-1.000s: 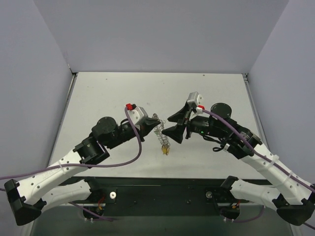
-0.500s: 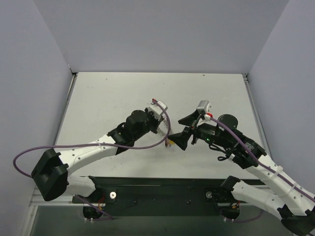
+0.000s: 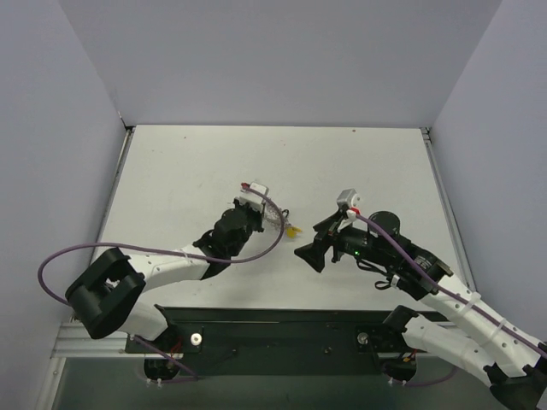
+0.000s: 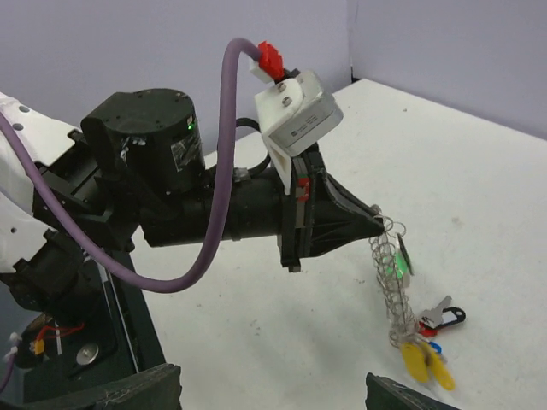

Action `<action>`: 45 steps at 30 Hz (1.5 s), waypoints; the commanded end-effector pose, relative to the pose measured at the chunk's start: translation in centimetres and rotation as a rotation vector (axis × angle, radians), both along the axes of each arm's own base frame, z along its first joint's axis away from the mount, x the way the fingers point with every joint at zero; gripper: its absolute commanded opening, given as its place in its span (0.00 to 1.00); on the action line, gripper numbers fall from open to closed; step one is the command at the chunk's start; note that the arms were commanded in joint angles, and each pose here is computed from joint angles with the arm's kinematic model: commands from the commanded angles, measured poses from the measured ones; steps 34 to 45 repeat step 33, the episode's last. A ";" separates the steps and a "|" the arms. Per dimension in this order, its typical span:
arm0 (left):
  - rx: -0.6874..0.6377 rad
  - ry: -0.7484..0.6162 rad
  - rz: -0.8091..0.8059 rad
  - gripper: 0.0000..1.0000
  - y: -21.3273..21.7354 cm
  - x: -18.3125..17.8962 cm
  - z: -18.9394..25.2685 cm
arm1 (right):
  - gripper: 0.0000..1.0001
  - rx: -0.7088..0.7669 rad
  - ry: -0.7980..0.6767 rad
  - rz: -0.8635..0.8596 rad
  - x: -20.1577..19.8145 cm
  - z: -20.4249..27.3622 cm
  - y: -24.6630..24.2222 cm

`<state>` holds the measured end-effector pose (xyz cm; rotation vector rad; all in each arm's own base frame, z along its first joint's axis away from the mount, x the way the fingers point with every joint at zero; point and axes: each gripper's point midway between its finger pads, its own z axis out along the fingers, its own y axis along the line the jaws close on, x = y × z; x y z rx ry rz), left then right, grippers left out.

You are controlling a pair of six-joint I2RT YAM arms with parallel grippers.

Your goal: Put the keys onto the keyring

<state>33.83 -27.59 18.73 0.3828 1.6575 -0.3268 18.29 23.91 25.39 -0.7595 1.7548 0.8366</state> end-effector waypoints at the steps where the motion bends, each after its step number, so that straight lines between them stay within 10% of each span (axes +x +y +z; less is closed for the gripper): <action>1: -0.172 0.034 0.104 0.02 1.5 -1.5 -2.4 | 0.89 0.022 0.028 0.035 -0.9 -1.2 0.1; 10: -0.128 0.074 0.109 0.84 1.8 -5.4 -2.0 | 0.95 0.052 0.083 0.002 -1.4 -2.1 -0.3; 20: -0.125 0.278 0.138 0.90 3.0 -7.6 -0.2 | 1.00 0.075 0.070 -0.203 1.6 -0.7 -1.8; 33: -0.122 0.221 0.143 0.94 4.7 -8.1 -0.5 | 1.00 -0.085 -0.217 -1.133 9.0 -0.9 -18.0; 45: -0.122 0.221 0.143 0.94 4.7 -8.1 -0.5 | 1.00 -0.085 -0.217 -1.133 9.0 -0.9 -18.0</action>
